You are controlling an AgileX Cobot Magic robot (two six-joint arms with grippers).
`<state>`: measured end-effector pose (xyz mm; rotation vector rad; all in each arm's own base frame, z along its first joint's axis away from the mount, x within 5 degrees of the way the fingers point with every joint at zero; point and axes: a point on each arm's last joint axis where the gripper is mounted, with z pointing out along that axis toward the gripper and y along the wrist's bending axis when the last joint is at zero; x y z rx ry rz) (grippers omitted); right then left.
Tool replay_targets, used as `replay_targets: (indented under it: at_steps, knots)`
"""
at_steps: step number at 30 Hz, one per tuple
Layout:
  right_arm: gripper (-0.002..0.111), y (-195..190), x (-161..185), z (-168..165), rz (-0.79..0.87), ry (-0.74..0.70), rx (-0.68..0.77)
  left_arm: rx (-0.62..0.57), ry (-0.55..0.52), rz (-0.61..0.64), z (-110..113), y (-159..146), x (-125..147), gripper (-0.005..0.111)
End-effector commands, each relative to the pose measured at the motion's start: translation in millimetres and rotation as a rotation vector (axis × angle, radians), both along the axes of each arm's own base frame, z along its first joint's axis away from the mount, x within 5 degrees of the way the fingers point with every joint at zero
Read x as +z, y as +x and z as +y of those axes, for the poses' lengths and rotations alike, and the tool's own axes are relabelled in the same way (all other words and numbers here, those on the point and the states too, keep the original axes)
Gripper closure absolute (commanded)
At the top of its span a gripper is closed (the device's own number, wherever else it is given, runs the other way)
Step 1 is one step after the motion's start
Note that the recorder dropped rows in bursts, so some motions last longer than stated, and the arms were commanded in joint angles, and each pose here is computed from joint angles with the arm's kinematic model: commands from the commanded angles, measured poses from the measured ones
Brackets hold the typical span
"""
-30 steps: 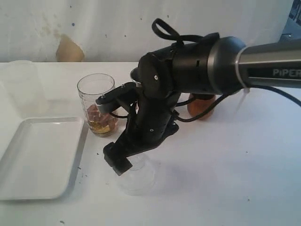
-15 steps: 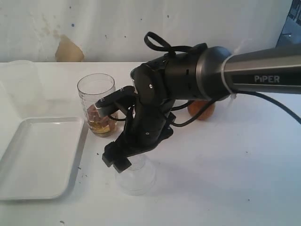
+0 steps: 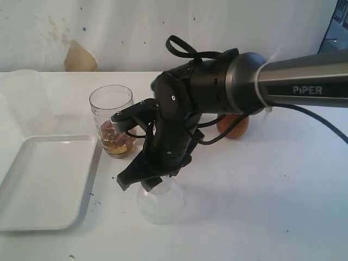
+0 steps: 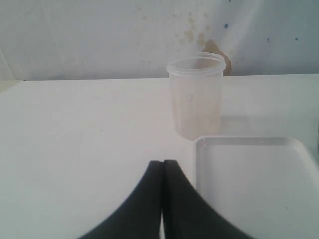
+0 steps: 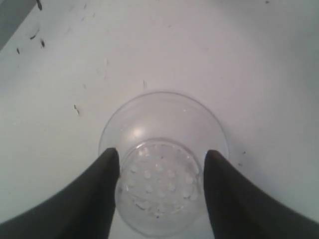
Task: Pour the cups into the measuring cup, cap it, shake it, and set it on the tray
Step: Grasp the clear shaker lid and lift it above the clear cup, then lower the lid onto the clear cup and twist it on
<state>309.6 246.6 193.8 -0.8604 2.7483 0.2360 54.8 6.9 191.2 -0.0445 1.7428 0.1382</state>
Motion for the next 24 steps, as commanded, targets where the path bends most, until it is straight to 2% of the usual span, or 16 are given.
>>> replay_targets:
  at_steps: [1,10,16,24]
  knots:
    - [0.108,4.0,25.6,2.6,-0.007,-0.008,0.014,-0.001,0.005,-0.01,0.0,0.1,-0.4,0.107]
    - [0.108,25.5,116.6,8.5,-0.148,0.088,-0.026,-0.001,0.005,-0.01,0.0,0.1,-0.4,0.107]
    - [0.108,43.0,152.9,8.7,-0.214,0.159,-0.081,-0.001,0.005,-0.01,0.0,0.1,-0.4,0.107]
    - [0.108,77.6,151.0,27.7,-0.276,0.207,-0.097,-0.001,0.005,-0.01,0.0,0.1,-0.4,0.107]
